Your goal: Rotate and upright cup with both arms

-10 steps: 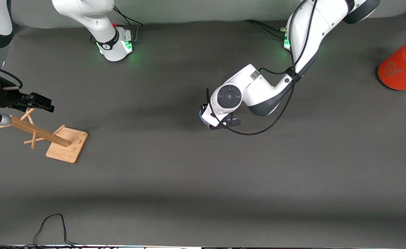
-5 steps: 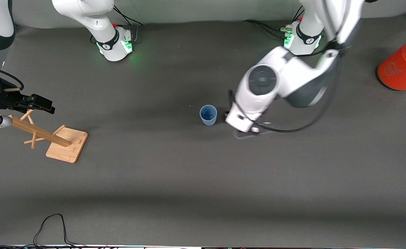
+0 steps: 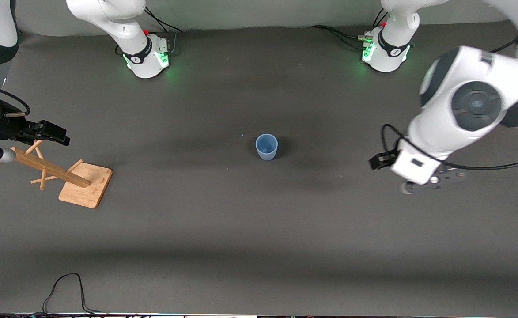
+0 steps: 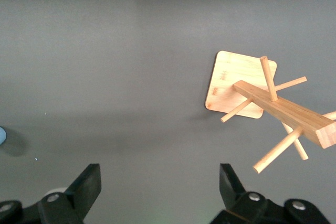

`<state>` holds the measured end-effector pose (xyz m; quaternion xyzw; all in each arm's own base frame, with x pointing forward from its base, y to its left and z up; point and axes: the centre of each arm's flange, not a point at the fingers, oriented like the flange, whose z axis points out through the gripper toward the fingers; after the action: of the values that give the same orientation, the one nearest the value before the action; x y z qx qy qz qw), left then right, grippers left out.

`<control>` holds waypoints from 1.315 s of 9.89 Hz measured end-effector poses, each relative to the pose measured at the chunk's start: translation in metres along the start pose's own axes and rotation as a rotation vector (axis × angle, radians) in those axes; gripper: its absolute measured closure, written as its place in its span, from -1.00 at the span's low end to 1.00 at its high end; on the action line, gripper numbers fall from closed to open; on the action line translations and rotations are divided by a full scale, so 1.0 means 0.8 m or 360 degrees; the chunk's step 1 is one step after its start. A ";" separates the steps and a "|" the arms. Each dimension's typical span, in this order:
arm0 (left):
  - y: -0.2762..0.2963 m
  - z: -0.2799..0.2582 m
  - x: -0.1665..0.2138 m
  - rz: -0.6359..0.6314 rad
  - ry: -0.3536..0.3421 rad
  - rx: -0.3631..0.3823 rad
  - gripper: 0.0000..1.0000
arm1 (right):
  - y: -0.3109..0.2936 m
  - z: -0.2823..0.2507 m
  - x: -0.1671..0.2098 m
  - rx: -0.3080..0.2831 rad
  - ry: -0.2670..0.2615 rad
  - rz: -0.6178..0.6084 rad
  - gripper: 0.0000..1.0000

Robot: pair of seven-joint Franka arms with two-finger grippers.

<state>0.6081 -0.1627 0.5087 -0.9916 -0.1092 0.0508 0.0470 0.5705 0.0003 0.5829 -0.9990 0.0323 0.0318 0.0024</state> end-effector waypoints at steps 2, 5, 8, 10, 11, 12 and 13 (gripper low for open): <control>-0.044 -0.005 0.012 0.0055 -0.0029 0.0006 -1.00 | 0.000 0.000 0.000 0.0000 0.0000 0.0000 -1.00; -0.164 -0.028 0.035 0.0106 -0.0042 -0.0054 -1.00 | 0.000 0.000 0.001 -0.0001 0.0000 0.0000 -1.00; -0.218 -0.060 0.021 0.0151 -0.0023 -0.0057 -1.00 | 0.000 0.001 0.001 -0.0001 -0.0001 0.0000 -1.00; -0.213 -0.073 0.011 0.0174 -0.0002 -0.0056 -1.00 | 0.000 0.001 0.002 -0.0002 -0.0001 0.0000 -1.00; -0.212 -0.084 0.004 0.0210 0.0022 -0.0058 -1.00 | 0.000 0.001 0.002 -0.0002 0.0000 0.0000 -1.00; -0.214 -0.095 -0.003 0.0262 0.0044 -0.0060 -1.00 | 0.000 0.000 0.002 -0.0002 0.0000 0.0000 -1.00; -0.216 -0.102 -0.007 0.0311 0.0058 -0.0071 -1.00 | 0.000 0.000 0.002 -0.0002 0.0001 0.0000 -1.00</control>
<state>0.5748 -0.0030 0.6085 -0.9991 -0.0122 0.0347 0.0218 0.5720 0.0003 0.5826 -0.9990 0.0323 0.0316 0.0019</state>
